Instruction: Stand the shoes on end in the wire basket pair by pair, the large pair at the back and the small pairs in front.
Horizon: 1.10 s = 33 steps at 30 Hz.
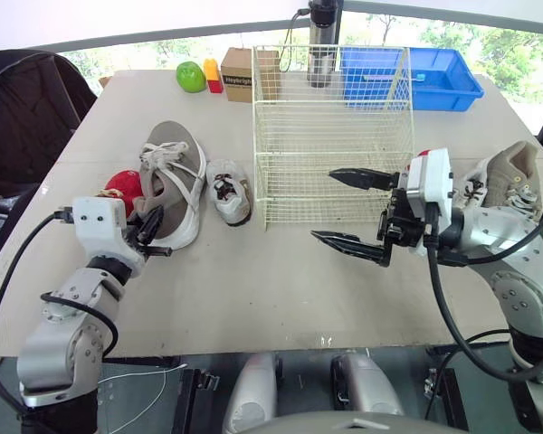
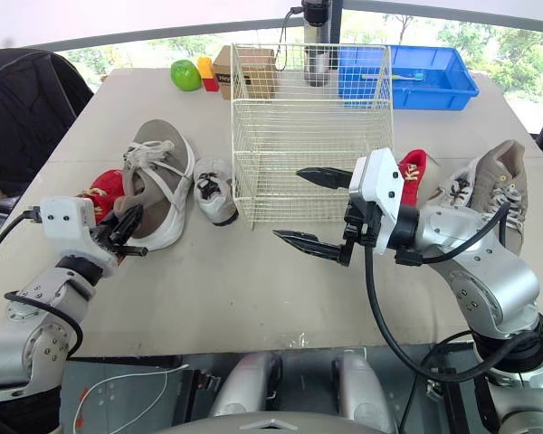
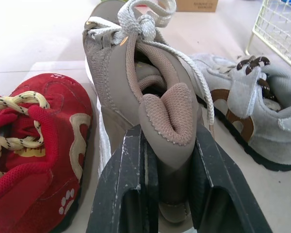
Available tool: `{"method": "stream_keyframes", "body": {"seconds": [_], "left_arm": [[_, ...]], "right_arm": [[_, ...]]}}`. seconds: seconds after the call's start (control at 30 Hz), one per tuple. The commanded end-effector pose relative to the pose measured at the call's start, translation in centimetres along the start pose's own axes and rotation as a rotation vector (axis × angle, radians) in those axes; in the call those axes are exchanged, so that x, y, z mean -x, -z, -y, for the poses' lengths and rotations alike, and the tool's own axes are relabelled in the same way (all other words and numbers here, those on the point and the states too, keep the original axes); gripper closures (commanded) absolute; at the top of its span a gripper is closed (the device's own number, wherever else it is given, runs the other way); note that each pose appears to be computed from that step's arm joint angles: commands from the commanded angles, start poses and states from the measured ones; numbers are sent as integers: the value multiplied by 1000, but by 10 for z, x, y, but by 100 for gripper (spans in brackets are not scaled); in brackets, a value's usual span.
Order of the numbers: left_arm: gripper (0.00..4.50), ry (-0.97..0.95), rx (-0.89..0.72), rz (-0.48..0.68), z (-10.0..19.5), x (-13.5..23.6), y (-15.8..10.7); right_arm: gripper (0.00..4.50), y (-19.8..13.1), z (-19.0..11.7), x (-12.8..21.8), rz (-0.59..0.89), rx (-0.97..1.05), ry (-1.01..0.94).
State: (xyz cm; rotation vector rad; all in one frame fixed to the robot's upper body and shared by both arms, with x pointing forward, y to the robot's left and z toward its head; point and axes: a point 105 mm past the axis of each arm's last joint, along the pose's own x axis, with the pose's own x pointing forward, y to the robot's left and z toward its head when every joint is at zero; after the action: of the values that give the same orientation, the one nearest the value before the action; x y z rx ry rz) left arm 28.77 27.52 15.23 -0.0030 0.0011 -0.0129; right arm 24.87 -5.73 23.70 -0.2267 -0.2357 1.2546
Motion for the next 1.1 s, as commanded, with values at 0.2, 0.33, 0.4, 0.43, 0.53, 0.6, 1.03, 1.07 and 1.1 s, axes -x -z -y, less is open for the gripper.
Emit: {"method": "stream_keyframes", "body": {"seconds": [0.2,0.33,0.4,0.43,0.53,0.6,1.03,1.07,1.1], "left_arm": [[404,1,69,529,31,14,-135],[404,132,-79,621,59,13,-170],[404,252,-199,642,79,13,-176],[404,316,-276,645,89,12,-177],[404,534,-521,675,119,11,-173],[404,653,-669,698,132,8,-168],[404,941,-1167,981,171,-3,-156],[404,942,-1180,1007,172,-3,-157],[404,942,-1191,1029,173,-2,-158]], "right_arm": [[13,-23,18,-3,42,91,50],[13,-56,42,-2,68,196,75],[13,-79,55,2,79,231,89],[13,-93,60,6,78,250,82],[13,-131,80,14,11,338,85],[13,-144,94,16,-96,440,93],[13,-121,138,3,-558,673,-23],[13,-112,141,4,-602,682,-45],[13,-105,143,5,-638,684,-62]]}}
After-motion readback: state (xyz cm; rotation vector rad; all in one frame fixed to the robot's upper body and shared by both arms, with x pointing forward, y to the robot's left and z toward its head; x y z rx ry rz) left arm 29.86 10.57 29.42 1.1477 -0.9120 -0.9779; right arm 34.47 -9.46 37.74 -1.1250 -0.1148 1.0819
